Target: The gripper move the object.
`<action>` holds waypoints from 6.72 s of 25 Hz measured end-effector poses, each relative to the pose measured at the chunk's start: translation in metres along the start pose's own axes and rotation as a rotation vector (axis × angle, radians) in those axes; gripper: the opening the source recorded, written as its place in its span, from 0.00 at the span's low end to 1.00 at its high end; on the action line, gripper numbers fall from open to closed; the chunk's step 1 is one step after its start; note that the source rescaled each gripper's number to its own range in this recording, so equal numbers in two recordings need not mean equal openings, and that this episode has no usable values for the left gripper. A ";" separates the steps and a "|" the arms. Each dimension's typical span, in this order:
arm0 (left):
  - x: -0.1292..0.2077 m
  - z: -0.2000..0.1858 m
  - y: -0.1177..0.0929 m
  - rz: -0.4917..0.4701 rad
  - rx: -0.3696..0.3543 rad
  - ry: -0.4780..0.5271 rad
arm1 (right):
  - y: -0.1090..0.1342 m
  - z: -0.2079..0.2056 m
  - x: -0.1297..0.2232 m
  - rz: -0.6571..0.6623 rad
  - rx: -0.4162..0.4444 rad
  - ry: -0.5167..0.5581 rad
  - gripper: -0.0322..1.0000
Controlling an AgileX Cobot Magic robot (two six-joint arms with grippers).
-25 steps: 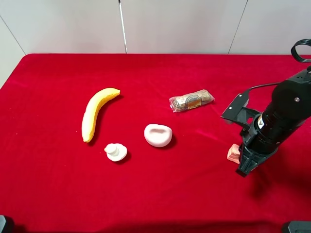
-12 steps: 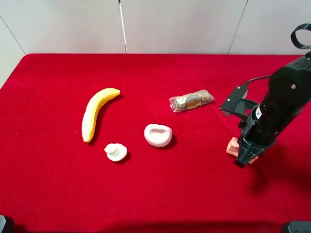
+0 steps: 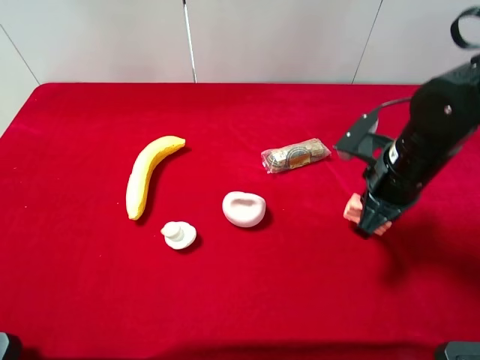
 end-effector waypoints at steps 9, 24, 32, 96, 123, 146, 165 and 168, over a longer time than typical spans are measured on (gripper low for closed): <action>0.000 0.000 0.000 0.000 0.000 0.000 | -0.012 -0.032 -0.048 -0.060 0.050 -0.077 0.05; 0.000 0.000 0.000 0.000 0.000 0.000 | -0.026 -0.069 -0.125 -0.147 0.129 -0.194 0.04; 0.000 0.000 0.000 0.000 0.000 0.000 | -0.044 -0.065 -0.169 -0.164 0.161 -0.225 0.04; 0.000 0.000 0.000 0.000 0.000 0.000 | -0.050 0.045 -0.292 -0.457 0.095 -0.246 0.03; 0.000 0.000 0.000 0.000 0.000 0.000 | -0.045 0.050 -0.290 -0.449 0.069 -0.238 0.99; 0.000 0.000 0.000 0.000 0.000 0.000 | -0.055 0.000 -0.286 -0.470 0.118 -0.240 1.00; 0.000 0.000 0.000 0.000 0.000 0.000 | -0.032 -0.084 -0.245 -0.473 0.058 -0.122 1.00; 0.000 0.000 0.000 0.000 0.000 0.000 | -0.027 -0.101 -0.240 -0.451 0.067 -0.139 1.00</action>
Point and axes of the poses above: a point on each arm's last joint axis where the gripper is mounted, z pointing out along that axis toward the gripper, y along the wrist's bending axis when the last joint is at zero, x = y × z, the point moved 9 cm from there along z, pointing out along that axis toward the gripper, and after that the axes turned 13 degrees about -z, right-handed, at the moved point
